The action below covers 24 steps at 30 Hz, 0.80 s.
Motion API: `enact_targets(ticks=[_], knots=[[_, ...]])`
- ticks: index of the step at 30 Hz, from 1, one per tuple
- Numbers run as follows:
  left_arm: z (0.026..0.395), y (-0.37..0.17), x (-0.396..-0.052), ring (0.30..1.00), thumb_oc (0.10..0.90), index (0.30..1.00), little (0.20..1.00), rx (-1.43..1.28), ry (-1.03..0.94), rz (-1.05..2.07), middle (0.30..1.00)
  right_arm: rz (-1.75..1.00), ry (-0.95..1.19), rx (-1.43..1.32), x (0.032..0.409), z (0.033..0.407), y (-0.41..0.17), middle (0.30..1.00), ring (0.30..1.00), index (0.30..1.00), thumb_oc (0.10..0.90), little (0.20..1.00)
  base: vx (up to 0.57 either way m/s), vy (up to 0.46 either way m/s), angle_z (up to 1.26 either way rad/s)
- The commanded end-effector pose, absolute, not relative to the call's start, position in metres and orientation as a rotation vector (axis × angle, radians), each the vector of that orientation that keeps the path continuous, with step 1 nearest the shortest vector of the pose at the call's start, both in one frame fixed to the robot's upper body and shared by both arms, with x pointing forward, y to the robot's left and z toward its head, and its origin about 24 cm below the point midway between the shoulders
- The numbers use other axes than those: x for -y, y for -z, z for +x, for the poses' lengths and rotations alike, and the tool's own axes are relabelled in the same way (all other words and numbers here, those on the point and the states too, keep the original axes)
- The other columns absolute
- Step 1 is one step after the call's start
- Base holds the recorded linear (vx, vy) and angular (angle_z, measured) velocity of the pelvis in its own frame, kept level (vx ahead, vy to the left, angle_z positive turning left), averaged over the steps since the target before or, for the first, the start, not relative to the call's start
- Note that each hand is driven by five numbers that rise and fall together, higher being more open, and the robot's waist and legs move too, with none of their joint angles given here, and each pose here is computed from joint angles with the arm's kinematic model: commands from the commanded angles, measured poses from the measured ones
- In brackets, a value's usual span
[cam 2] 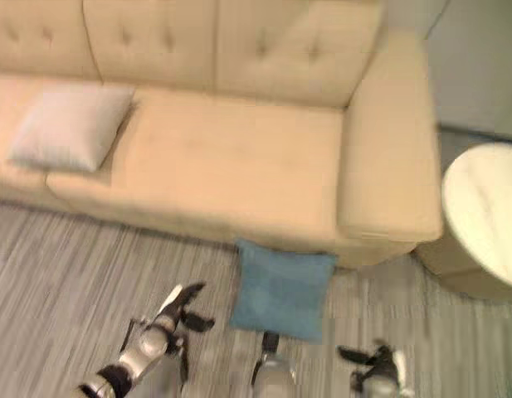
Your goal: Pick up all the scattered cushions and arrange them neatly on the sofa.
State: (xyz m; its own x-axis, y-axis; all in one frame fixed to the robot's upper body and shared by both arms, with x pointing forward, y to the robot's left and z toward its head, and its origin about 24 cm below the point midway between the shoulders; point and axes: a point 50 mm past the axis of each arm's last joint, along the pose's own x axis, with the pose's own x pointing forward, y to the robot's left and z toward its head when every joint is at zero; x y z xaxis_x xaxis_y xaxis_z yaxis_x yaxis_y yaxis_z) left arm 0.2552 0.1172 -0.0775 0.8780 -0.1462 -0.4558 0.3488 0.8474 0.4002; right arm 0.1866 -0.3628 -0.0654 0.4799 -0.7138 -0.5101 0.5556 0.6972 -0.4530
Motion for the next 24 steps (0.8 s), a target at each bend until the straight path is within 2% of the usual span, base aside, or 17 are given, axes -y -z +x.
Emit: enact_targets(ticks=[1,2,3,9,15,18,21,24], knots=[[0.305,0.016,-0.125,0.9,0.8,0.9,0.9,-0.153,0.148,0.434,0.9,-0.026,0.965,-0.436,0.384,0.228,0.015,0.9,0.9,0.9,0.8,0.9,-0.18,0.023,-0.59],[0.305,0.015,-0.125,0.9,0.8,0.9,0.9,-0.151,0.148,0.434,0.9,-0.025,0.965,-0.434,0.384,0.228,0.015,0.9,0.9,0.9,0.8,0.9,-0.13,0.022,0.02],[0.32,-0.009,-0.125,0.9,0.8,0.9,0.9,-0.066,0.137,0.406,0.9,0.086,1.051,-0.324,0.4,0.235,-0.008,0.9,0.9,0.9,0.8,0.9,-0.07,0.035,0.29],[0.341,-0.044,-0.128,0.9,0.8,0.9,0.9,0.042,0.085,0.342,0.9,0.168,1.146,-0.192,0.428,0.237,-0.045,0.9,0.9,0.9,0.8,0.9,-0.03,0.039,0.14],[0.351,-0.106,-0.116,0.9,0.8,0.9,0.9,0.277,0.152,0.242,0.9,0.299,1.264,0.146,0.47,0.236,-0.131,0.9,0.9,0.9,0.8,0.9,-0.01,0.106,0.06],[0.351,-0.117,-0.116,0.9,0.8,0.9,0.9,0.318,0.159,0.218,0.9,0.253,1.265,0.172,0.476,0.236,-0.15,0.9,0.9,0.9,0.8,0.9,0.02,0.108,-0.09],[0.344,-0.13,-0.105,0.9,0.8,0.9,0.9,0.374,0.225,0.159,0.9,0.048,1.229,0.04,0.478,0.24,-0.16,0.9,0.9,0.9,0.8,0.9,0.02,0.047,-0.02],[0.341,-0.141,-0.097,0.9,0.8,0.9,0.9,0.425,0.252,0.151,0.9,0.032,1.175,0.075,0.472,0.252,-0.172,0.9,0.9,0.9,0.8,0.9,0.06,0.051,0.07]])
